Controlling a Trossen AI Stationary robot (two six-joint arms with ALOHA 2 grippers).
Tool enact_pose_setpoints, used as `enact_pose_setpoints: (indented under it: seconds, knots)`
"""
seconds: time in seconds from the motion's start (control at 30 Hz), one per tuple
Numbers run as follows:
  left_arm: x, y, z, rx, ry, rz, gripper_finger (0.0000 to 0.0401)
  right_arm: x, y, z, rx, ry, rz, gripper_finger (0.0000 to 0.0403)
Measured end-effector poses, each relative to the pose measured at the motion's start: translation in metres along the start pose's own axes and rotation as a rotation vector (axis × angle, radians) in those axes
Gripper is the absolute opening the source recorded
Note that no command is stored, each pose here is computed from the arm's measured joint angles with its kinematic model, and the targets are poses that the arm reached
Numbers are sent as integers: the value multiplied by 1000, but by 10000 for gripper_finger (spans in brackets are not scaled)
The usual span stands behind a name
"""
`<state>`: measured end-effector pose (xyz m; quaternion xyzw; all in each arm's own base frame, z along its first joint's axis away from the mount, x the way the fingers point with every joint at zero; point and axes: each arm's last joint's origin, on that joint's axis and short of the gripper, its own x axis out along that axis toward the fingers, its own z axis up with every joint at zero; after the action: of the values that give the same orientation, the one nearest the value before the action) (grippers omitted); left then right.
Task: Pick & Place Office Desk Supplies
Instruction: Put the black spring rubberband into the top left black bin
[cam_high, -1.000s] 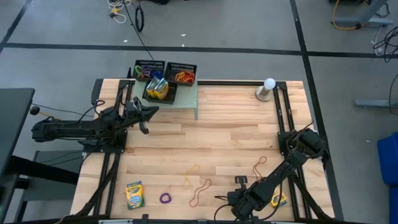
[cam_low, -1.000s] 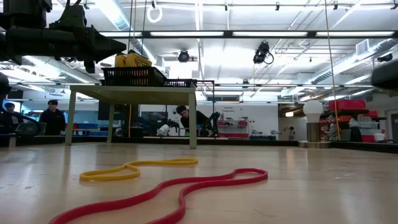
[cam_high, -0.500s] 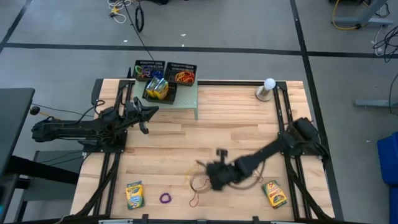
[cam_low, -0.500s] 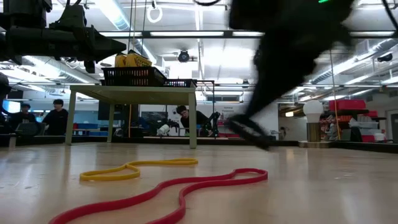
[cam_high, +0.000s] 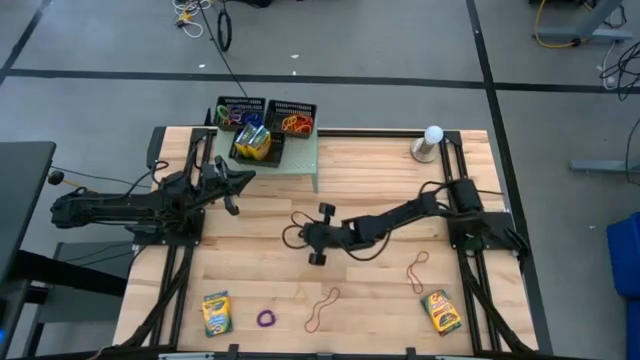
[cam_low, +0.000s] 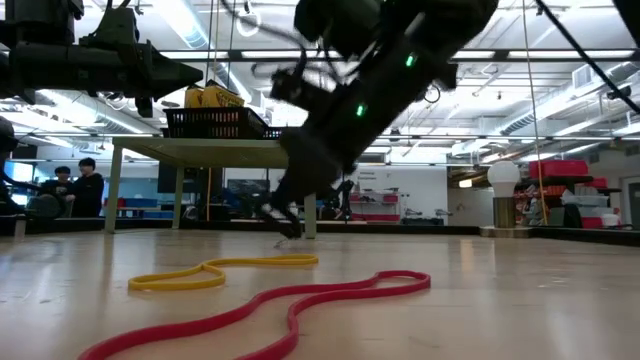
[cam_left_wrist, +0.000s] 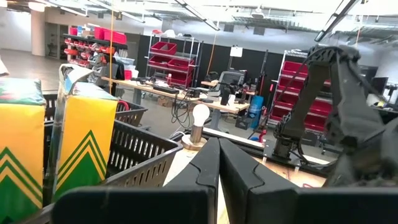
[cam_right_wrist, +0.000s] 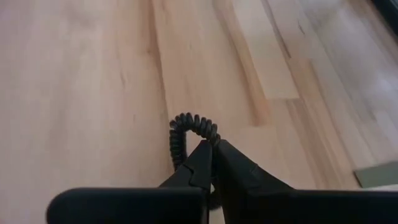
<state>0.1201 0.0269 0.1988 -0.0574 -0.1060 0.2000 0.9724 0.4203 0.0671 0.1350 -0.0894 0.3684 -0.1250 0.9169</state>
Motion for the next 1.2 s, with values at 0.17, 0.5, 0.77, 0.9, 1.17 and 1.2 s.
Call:
enact_pose_setpoints:
  seconds: [0.17,0.5,0.77,0.9,1.17,1.2]
  knots:
    - [0,0,0,0,-1,0,11,16,-6,-6,12,-7,-20,32]
    - [0,0,0,0,0,0,11,-10,7,4,-50,-32,-93,160]
    - [0,0,0,0,1,0,11,-68,34,-1,-129,-26,-47,127]
    - [0,0,0,0,0,0,11,-72,40,-35,-85,-10,-26,65]
    - [0,1,3,137,-32,40,11,-91,47,-96,10,-75,-24,13]
    - [0,1,3,147,-31,40,11,-94,48,-100,19,-83,-30,19]
